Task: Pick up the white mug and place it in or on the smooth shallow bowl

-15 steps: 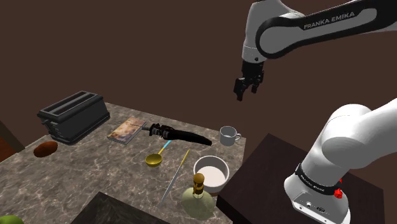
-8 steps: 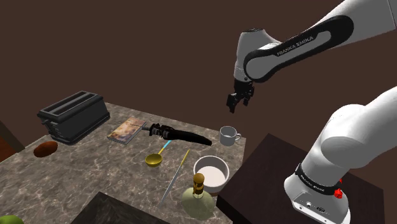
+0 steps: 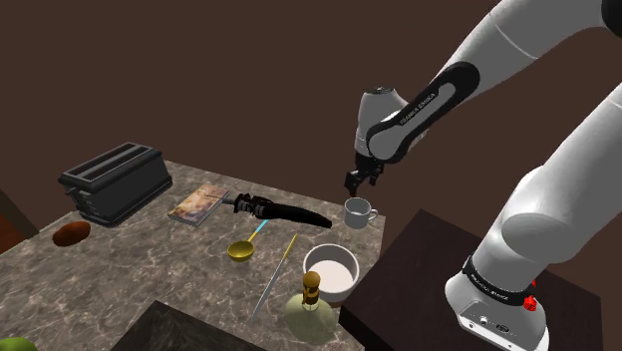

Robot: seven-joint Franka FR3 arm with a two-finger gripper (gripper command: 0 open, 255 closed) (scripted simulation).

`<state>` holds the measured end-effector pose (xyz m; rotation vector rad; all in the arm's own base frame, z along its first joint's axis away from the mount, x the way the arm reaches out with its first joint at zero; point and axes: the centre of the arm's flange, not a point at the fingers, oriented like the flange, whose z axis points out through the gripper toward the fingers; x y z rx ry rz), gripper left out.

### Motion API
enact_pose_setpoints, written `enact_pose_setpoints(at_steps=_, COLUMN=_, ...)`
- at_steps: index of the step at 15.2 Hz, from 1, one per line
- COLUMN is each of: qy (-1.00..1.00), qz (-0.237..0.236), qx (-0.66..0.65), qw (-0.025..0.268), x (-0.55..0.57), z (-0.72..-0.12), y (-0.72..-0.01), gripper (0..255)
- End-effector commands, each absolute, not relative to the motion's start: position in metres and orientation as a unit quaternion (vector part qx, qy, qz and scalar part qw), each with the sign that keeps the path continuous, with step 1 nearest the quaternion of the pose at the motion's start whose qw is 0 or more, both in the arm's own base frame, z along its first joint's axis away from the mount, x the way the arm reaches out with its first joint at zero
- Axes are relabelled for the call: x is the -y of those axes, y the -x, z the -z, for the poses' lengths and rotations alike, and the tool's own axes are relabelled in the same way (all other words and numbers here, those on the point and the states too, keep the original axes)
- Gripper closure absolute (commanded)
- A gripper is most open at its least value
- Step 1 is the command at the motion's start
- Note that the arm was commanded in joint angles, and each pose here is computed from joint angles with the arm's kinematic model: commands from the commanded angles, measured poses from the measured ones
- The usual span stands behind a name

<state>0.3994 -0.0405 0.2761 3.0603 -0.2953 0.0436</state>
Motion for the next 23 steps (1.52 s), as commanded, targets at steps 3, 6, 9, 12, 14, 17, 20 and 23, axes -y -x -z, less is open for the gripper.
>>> enact_pose_setpoints(at_steps=3, qy=-0.995, qz=-0.018, qx=0.099, qw=0.031, x=0.046, z=-0.223, y=-0.418, gripper=0)
enact_pose_setpoints(at_steps=6, qy=-0.994, qz=-0.020, qx=0.100, qw=0.029, x=0.050, z=-0.186, y=-0.430, gripper=0)
enact_pose_setpoints(at_steps=9, qy=-0.994, qz=-0.021, qx=0.102, qw=0.027, x=0.054, z=-0.149, y=-0.443, gripper=0)
enact_pose_setpoints(at_steps=12, qy=-0.994, qz=-0.021, qx=0.102, qw=0.027, x=0.055, z=-0.138, y=-0.443, gripper=0)
enact_pose_setpoints(at_steps=14, qy=-0.994, qz=-0.021, qx=0.102, qw=0.027, x=0.056, z=-0.127, y=-0.444, gripper=0)
enact_pose_setpoints(at_steps=17, qy=-0.994, qz=-0.021, qx=0.102, qw=0.027, x=0.057, z=-0.109, y=-0.444, gripper=0)
enact_pose_setpoints(at_steps=20, qy=-0.994, qz=-0.021, qx=0.102, qw=0.027, x=0.057, z=-0.109, y=-0.444, gripper=0)
enact_pose_setpoints(at_steps=23, qy=-0.994, qz=-0.021, qx=0.102, qw=0.027, x=0.057, z=-0.109, y=-0.444, gripper=0)
